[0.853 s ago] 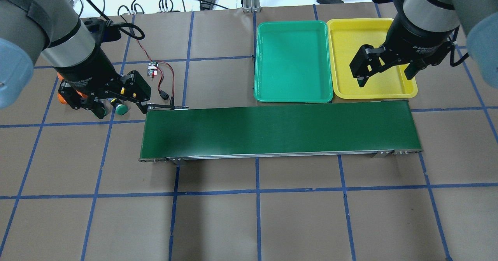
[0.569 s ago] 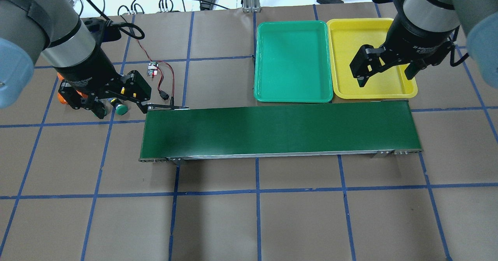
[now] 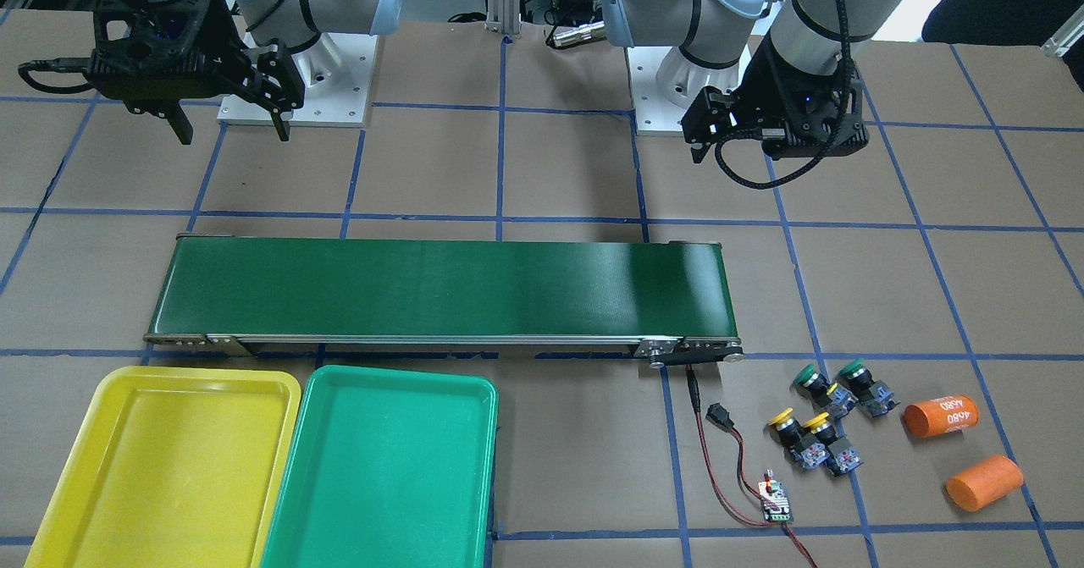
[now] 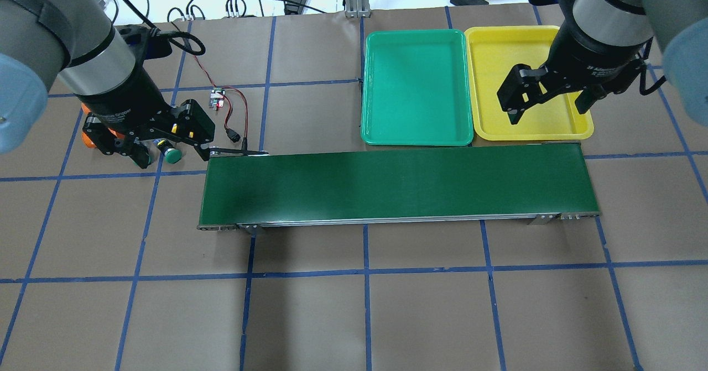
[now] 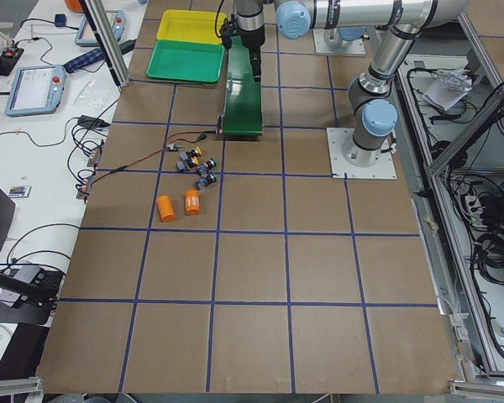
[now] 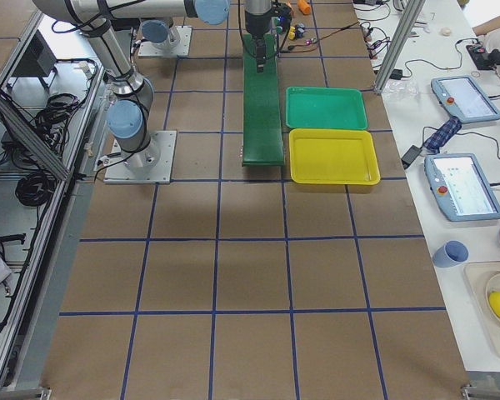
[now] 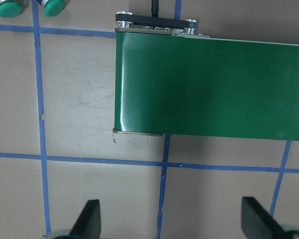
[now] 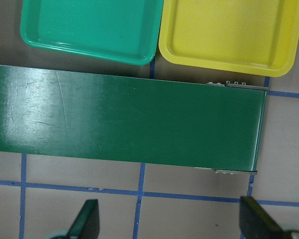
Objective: Sort buttons by color to trays
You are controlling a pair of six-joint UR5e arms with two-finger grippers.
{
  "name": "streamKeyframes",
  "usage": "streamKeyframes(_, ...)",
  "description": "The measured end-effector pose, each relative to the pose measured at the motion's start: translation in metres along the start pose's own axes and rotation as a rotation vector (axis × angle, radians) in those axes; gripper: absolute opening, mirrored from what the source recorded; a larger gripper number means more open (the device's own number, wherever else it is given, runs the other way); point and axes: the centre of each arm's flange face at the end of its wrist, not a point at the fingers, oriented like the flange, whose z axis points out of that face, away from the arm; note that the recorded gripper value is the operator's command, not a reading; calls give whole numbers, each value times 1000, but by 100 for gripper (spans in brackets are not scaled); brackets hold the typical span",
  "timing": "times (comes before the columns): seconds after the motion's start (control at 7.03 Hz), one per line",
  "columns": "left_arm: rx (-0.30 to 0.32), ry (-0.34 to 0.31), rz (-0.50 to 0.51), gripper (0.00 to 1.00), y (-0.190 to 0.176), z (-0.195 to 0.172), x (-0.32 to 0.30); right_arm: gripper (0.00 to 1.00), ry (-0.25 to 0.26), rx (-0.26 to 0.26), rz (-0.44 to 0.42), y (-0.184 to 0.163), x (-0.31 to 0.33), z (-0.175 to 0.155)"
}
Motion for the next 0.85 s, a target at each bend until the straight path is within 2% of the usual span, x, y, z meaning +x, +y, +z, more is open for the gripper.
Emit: streamKeyframes(0.85,22,-2,17,100,10,-9,0,100,-1,0,0,0,0,0)
